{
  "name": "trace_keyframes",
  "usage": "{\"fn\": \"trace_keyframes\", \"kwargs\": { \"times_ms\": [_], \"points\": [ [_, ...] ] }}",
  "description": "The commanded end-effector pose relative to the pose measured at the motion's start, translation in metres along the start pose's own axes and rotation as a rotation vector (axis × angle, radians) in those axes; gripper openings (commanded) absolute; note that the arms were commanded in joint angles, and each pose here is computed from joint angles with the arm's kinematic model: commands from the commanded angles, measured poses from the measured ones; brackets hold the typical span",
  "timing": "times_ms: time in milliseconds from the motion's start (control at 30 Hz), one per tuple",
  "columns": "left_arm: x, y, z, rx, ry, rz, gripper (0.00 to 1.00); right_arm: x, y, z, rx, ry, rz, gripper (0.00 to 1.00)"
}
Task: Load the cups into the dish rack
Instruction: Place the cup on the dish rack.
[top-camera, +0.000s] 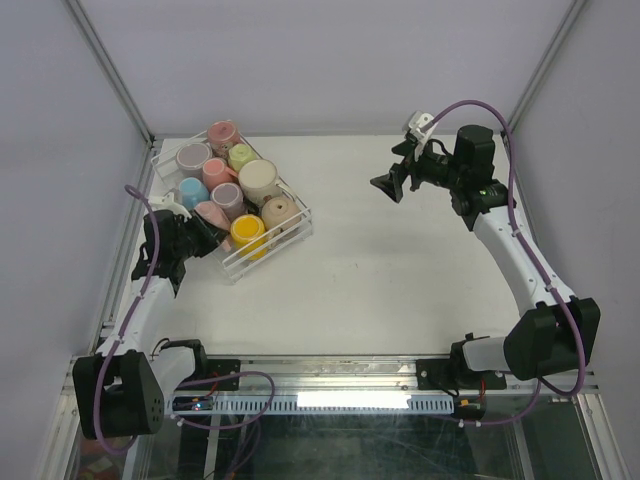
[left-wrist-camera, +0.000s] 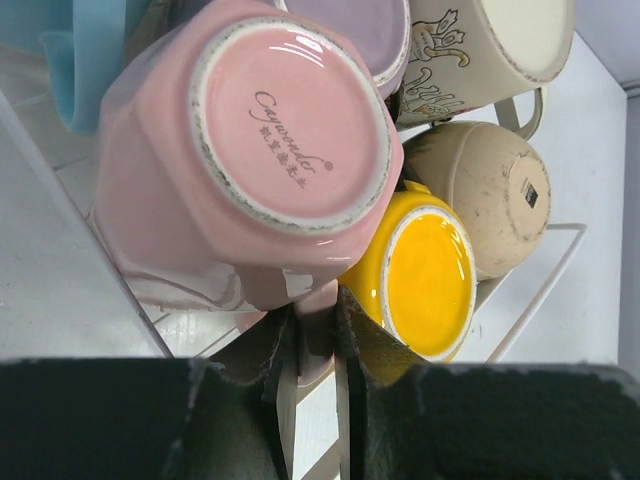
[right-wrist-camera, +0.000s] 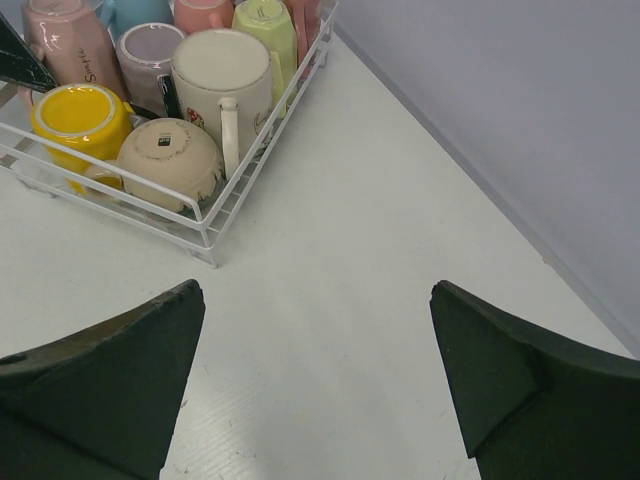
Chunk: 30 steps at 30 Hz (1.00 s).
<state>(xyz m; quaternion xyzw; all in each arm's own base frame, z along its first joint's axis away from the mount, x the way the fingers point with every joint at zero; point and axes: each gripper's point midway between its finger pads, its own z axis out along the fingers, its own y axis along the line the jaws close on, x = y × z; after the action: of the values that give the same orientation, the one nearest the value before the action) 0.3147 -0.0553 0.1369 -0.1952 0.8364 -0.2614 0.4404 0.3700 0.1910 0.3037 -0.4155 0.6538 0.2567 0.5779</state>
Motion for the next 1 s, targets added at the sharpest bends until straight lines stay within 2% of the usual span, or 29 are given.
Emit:
{"fn": "trace_keyframes", "kwargs": {
  "times_ms": [0,200,433,667,967],
  "points": [
    [-0.021,-0.029,-0.003,0.155,-0.046,-0.008,0.00,-0.026,0.001,-0.010,0.015,-0.064,-0.053,0.98],
    [-0.018,-0.020,-0.010,0.166,-0.041,-0.054,0.00,-0.023,0.003,-0.010,0.013,-0.061,-0.049,0.98],
    [-0.011,0.013,-0.009,0.020,-0.030,-0.008,0.00,-0.025,0.002,-0.009,0.008,-0.067,-0.048,0.98],
    [0.001,0.028,-0.003,-0.024,0.023,0.021,0.00,-0.025,0.002,-0.008,0.007,-0.070,-0.045,0.98],
    [-0.013,0.025,-0.013,-0.061,-0.008,0.043,0.16,-0.024,0.002,-0.008,0.008,-0.064,-0.048,0.98]
  ]
}}
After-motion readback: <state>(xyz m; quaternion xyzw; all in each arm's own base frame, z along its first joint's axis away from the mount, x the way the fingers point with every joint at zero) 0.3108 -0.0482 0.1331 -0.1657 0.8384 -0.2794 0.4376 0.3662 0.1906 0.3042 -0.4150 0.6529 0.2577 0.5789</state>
